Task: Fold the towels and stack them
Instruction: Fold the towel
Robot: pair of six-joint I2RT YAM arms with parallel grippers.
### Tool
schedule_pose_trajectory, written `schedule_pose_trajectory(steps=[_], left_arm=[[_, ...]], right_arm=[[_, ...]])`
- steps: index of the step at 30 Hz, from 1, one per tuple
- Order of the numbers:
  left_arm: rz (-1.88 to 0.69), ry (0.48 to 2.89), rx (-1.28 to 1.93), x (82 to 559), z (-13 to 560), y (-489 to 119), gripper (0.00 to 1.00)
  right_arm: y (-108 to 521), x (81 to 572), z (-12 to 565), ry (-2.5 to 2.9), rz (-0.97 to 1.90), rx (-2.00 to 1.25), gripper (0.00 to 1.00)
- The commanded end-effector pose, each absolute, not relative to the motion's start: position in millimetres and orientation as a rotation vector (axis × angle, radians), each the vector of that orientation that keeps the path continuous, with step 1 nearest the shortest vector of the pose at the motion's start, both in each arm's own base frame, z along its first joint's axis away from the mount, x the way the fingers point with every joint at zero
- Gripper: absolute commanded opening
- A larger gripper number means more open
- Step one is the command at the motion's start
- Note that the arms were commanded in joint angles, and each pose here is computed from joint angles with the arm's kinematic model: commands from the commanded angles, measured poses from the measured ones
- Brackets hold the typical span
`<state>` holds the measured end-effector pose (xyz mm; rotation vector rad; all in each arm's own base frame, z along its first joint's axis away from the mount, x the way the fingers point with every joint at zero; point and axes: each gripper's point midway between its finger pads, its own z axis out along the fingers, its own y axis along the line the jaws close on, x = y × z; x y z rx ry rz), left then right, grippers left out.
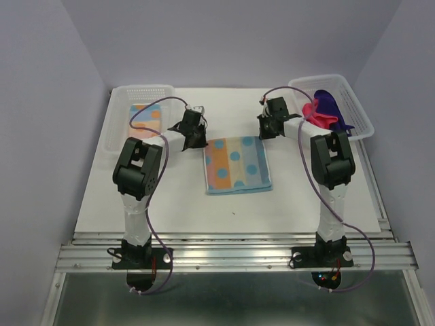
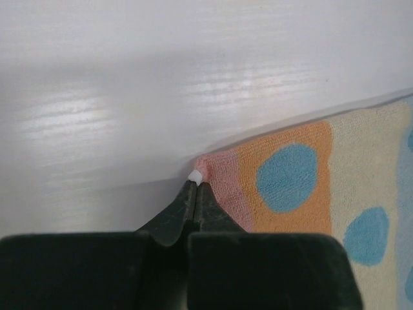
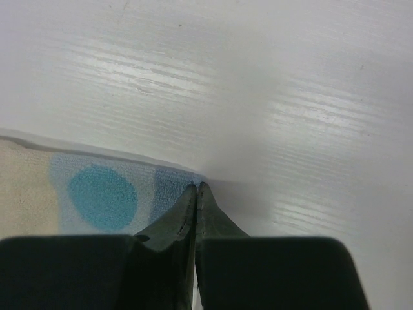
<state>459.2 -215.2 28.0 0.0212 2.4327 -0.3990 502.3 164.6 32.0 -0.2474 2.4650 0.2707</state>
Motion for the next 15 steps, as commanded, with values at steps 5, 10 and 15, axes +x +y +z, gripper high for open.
schedule_pose_trajectory(steps=[5,10,15], left_arm=[[-0.469,2.273,0.081,435.2,88.3,-223.7,0.00],[-0.473,2.280,0.063,412.0,81.9,-220.3,0.00],[-0.515,2.243,0.044,390.6,93.1,-223.1,0.00]], right_arm=[[166.2,485.1,84.1,2.329,0.354,-0.269,0.01],[163.6,464.2,96.7,2.308,0.388,-0.223,0.01],[164.5,436.0,97.9,2.310,0.455,-0.177,0.01]])
